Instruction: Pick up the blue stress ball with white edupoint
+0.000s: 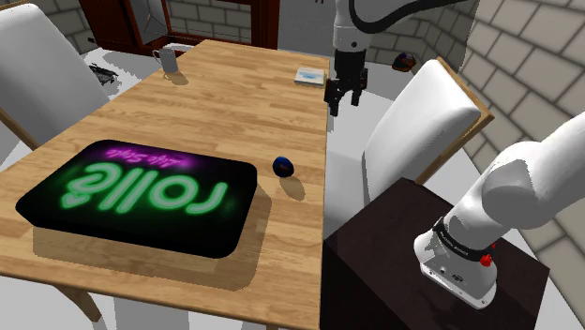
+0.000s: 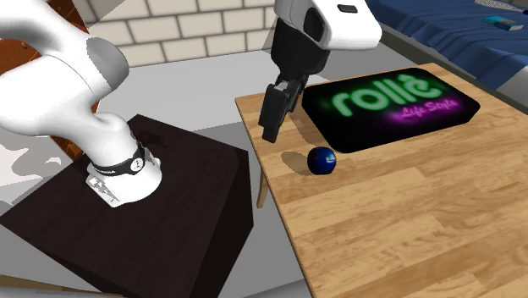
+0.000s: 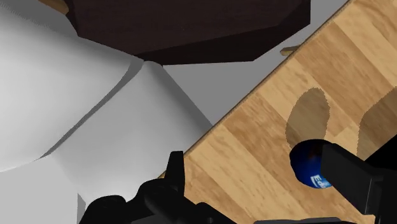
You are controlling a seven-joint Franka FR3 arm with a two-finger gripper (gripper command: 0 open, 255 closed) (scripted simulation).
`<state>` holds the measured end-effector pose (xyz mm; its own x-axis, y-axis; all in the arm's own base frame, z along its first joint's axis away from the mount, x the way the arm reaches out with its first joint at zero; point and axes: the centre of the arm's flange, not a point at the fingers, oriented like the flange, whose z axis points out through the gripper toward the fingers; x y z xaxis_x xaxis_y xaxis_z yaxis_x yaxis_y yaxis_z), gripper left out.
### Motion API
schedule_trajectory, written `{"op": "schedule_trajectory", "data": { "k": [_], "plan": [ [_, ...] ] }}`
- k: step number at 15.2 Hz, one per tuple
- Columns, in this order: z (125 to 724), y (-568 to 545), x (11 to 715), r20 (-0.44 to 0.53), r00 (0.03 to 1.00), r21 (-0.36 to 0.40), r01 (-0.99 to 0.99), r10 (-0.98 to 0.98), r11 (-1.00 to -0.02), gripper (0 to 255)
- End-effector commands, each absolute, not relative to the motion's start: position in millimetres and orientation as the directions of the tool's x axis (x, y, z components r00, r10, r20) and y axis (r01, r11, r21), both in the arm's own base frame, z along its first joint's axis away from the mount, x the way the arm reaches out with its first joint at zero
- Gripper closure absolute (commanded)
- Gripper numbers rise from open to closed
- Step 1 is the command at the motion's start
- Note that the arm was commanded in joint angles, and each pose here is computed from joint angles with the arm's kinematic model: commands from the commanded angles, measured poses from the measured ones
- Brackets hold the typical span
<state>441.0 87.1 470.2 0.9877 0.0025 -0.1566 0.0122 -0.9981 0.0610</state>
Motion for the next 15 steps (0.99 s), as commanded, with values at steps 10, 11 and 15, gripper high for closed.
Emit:
{"op": "schedule_trajectory", "data": {
  "k": [10, 11, 15],
  "plan": [
    [367, 182, 527, -0.294, 0.953, 0.116, 0.113, 0.074, -0.987, 0],
    [356, 191, 533, -0.306, 0.949, 0.121, 0.122, 0.080, -0.985, 0],
    [313, 226, 557, -0.356, 0.929, 0.136, 0.160, 0.102, -0.978, 0]
  ]
}}
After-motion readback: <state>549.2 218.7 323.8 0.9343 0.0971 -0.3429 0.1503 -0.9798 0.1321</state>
